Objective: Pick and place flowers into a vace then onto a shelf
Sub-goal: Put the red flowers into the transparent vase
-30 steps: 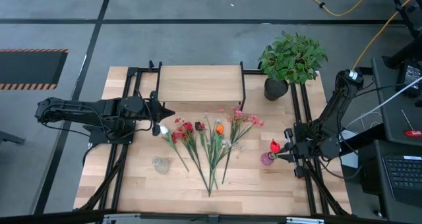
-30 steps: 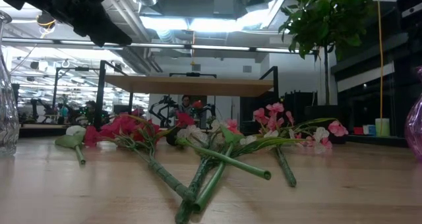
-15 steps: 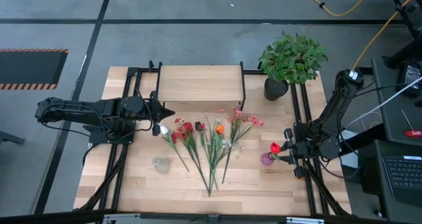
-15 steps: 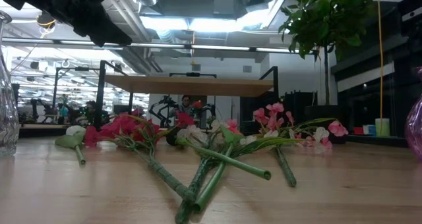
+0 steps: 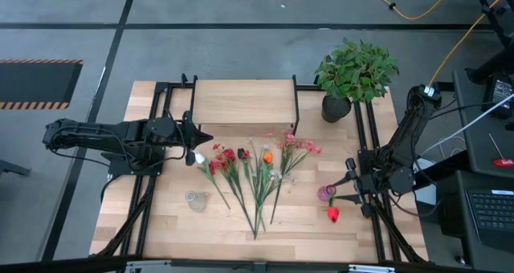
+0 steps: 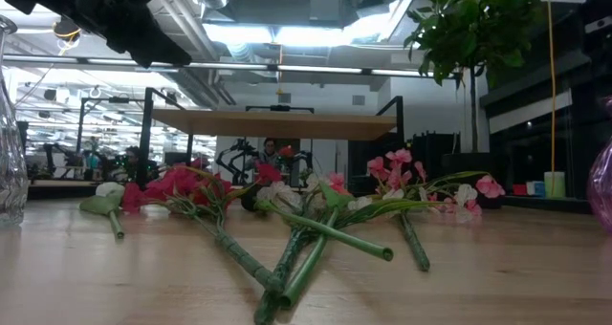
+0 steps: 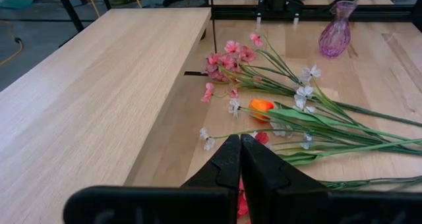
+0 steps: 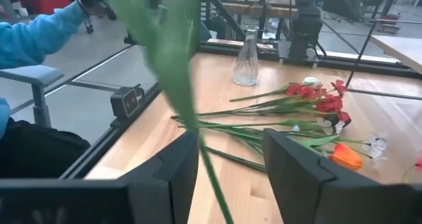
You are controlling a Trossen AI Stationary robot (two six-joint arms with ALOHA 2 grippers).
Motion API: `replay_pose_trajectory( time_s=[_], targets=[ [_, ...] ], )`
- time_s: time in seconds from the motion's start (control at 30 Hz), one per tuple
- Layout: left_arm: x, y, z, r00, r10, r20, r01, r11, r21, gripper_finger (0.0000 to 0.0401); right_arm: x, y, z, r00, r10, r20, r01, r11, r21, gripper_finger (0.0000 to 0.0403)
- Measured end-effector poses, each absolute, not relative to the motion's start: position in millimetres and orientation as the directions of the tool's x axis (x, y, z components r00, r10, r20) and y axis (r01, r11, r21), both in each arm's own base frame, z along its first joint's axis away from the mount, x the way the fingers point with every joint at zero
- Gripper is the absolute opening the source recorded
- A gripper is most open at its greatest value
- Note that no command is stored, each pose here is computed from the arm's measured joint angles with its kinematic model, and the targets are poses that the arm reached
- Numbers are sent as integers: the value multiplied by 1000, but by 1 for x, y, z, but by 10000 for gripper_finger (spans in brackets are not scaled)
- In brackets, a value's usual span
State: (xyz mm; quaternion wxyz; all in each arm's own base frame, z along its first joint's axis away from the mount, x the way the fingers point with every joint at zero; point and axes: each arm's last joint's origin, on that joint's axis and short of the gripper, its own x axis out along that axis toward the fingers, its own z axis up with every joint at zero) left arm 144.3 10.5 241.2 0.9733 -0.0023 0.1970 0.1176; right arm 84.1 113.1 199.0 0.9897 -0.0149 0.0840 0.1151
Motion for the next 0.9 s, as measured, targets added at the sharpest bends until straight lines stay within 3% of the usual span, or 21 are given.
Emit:
replay_pose_trajectory(
  time_s=[0.47, 0.6, 0.73, 0.9],
  targets=[
    [144, 10, 241, 895, 228, -384, -230, 972, 42, 4, 79, 103, 206, 963, 230, -141, -234, 972, -14, 171],
    [144, 10, 241, 895, 228, -384, -230, 972, 42, 4, 78, 99, 208, 977, 177, -119, -182, 983, -25, 170],
    [144, 11, 241, 895, 228, -384, -230, 972, 42, 7, 78, 96, 210, 990, 101, -101, -104, 994, -28, 154],
    [144, 10, 241, 895, 228, -384, -230, 972, 42, 7, 78, 96, 212, 991, 101, -87, -102, 995, -8, 108]
  ],
)
